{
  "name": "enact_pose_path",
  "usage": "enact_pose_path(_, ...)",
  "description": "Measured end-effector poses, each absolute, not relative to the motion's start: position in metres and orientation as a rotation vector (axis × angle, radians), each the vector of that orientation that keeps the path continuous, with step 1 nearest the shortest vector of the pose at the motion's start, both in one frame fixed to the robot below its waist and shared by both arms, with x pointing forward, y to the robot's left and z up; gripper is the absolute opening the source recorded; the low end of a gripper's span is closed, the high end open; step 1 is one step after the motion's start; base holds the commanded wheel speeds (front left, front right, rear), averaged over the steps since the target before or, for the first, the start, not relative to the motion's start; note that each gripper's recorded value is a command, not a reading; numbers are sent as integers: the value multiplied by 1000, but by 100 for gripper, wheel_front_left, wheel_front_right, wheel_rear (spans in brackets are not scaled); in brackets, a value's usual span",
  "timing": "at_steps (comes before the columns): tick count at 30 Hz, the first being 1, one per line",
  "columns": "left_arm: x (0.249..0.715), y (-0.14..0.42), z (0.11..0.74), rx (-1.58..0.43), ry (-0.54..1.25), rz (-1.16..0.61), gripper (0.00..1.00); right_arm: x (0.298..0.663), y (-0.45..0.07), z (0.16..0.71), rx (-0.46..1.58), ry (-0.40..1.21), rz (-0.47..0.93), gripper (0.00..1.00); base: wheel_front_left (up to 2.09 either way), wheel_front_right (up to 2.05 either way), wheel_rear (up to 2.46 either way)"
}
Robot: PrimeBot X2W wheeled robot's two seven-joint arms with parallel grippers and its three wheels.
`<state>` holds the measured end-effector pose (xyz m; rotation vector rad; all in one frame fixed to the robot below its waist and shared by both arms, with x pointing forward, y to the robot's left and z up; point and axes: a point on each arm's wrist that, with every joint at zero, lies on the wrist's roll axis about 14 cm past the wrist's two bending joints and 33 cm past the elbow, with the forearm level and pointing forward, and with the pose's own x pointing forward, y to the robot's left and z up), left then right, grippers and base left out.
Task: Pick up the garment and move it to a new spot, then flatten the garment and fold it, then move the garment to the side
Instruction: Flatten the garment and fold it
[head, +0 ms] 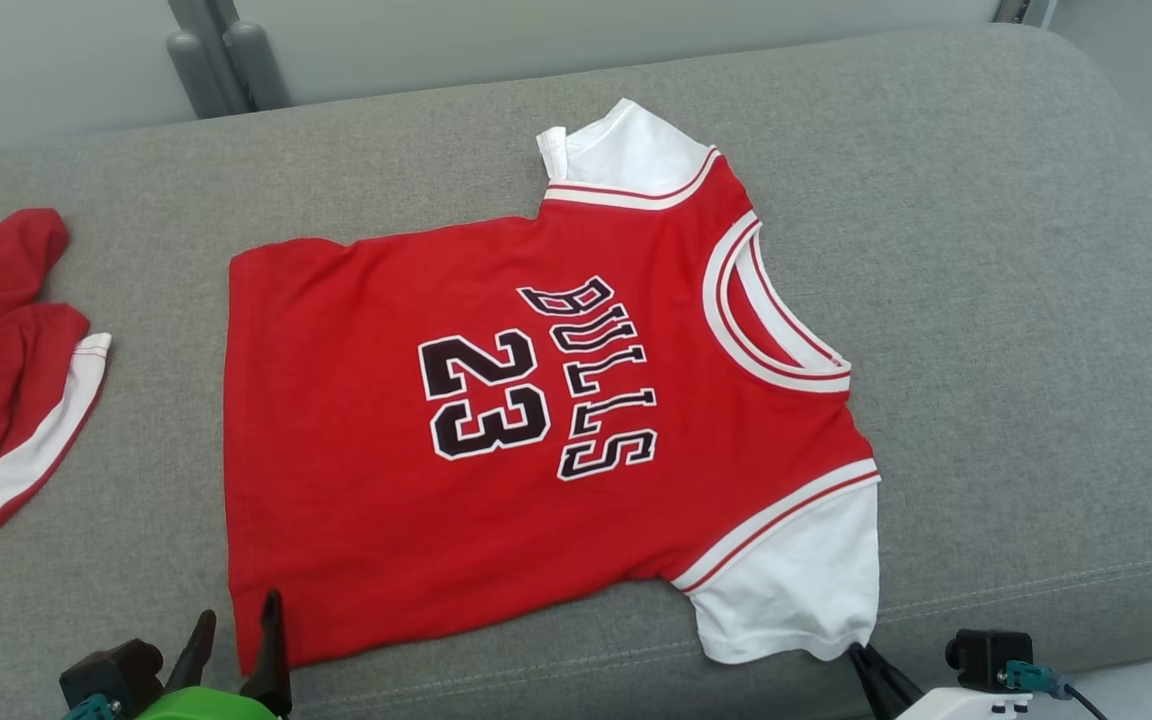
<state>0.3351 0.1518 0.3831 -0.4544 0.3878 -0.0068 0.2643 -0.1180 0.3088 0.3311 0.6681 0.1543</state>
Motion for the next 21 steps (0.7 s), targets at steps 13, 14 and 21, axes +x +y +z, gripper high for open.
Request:
enact_pose_path(13,311,151,366,-578,485,44,100,266,-118,309,320,667,167,0,0,0,0)
enact_pose_path(14,311,150,365,-584,487,42,100,266,-118,309,319,667,168,0,0,0,0)
enact_pose_path(21,308,144,360,-635,520,38,100,266,-117,308,311,674,179,0,0,0,0)
